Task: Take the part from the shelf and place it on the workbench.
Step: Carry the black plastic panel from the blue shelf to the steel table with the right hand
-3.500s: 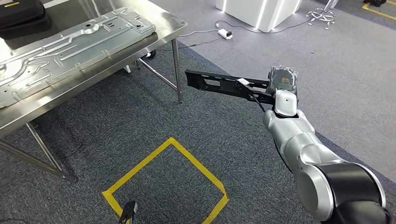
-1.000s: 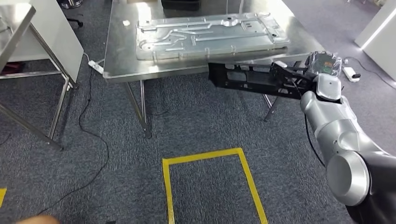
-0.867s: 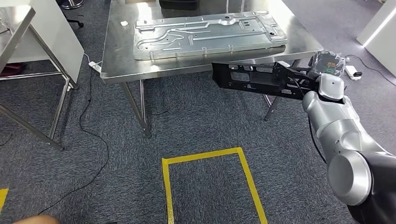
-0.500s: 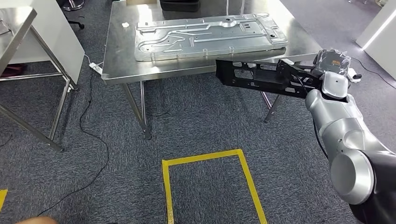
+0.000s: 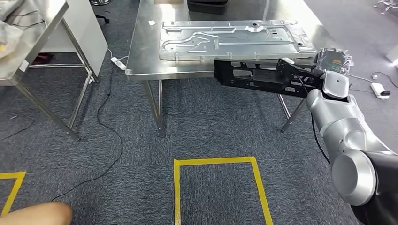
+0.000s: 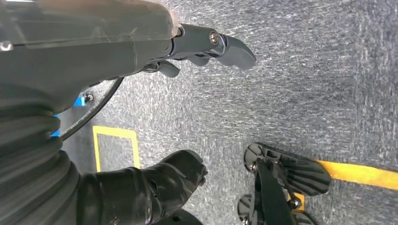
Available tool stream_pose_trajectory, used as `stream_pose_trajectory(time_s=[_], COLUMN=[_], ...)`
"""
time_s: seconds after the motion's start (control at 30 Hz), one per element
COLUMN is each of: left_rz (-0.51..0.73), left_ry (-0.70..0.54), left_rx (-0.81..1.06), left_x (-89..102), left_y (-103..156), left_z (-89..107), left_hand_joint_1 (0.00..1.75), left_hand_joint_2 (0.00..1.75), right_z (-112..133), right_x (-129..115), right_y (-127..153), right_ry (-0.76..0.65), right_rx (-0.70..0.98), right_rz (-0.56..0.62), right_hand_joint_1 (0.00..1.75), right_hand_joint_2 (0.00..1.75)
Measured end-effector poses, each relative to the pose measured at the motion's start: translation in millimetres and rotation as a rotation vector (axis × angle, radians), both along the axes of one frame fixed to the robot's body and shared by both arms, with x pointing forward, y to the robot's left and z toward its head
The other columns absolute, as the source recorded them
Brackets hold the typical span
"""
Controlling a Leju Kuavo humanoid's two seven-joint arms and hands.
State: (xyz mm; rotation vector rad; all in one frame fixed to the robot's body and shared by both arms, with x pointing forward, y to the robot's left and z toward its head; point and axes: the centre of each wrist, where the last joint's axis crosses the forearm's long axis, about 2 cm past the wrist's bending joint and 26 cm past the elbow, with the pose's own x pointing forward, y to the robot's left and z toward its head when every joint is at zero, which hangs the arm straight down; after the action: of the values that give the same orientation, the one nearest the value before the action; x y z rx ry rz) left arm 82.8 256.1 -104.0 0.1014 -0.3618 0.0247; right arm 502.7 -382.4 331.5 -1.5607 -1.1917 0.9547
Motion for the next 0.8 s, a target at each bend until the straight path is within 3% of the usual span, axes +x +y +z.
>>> stream_pose_trajectory(time_s=[0.8], left_rz=[0.01], left_ry=[0.024], left_rx=[0.029], left_x=[0.0], left_y=[7.7], left_z=[-0.4], left_hand_joint_1=[0.0], left_hand_joint_2=[1.75], right_z=[-4.1], right_x=[-1.3], right_y=[-2.1], right_ry=[-0.008], right_rx=[-0.004], right_rz=[0.02], right_hand_joint_1=[1.75], right_hand_joint_2=[1.75])
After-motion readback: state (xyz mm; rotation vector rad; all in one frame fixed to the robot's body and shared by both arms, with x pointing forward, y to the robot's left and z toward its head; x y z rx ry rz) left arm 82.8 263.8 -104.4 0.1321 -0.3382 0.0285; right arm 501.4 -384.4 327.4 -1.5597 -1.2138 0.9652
